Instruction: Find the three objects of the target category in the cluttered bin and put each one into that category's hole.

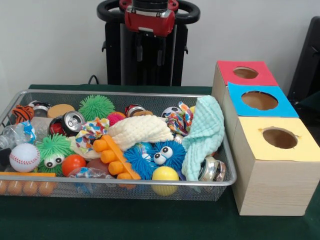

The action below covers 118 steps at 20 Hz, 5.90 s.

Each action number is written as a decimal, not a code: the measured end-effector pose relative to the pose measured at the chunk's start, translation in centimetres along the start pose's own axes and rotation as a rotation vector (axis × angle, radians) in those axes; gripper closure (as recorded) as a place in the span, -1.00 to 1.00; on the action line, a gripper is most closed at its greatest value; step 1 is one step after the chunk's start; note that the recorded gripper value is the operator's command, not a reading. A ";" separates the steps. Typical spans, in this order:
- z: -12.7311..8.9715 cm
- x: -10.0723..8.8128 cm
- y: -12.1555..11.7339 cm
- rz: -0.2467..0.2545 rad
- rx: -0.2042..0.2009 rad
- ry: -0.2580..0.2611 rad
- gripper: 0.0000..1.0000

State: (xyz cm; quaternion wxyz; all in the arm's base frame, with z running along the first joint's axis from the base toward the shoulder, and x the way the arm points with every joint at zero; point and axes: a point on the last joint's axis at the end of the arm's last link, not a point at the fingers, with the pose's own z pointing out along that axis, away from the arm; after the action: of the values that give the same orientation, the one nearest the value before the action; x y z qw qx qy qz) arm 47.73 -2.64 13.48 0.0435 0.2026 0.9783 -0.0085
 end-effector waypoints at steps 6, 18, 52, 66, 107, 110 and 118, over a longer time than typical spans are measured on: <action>0.2 0.1 -0.5 0.007 0.003 0.013 -1.00; 2.0 1.3 -0.5 -0.008 0.001 0.060 -1.00; 4.2 2.5 0.9 -0.030 -0.032 0.093 -1.00; 4.8 3.0 1.3 -0.036 -0.035 0.112 -1.00; 8.9 -1.0 3.1 -0.057 -0.052 0.090 -1.00; 9.3 -1.9 3.4 -0.057 -0.057 0.080 -1.00; 10.8 -2.8 4.7 -0.070 -0.069 0.077 -1.00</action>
State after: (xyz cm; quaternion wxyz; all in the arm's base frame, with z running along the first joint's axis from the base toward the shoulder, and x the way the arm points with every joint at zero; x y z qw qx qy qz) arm 52.98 0.18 2.97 0.0127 0.1667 0.9854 0.0315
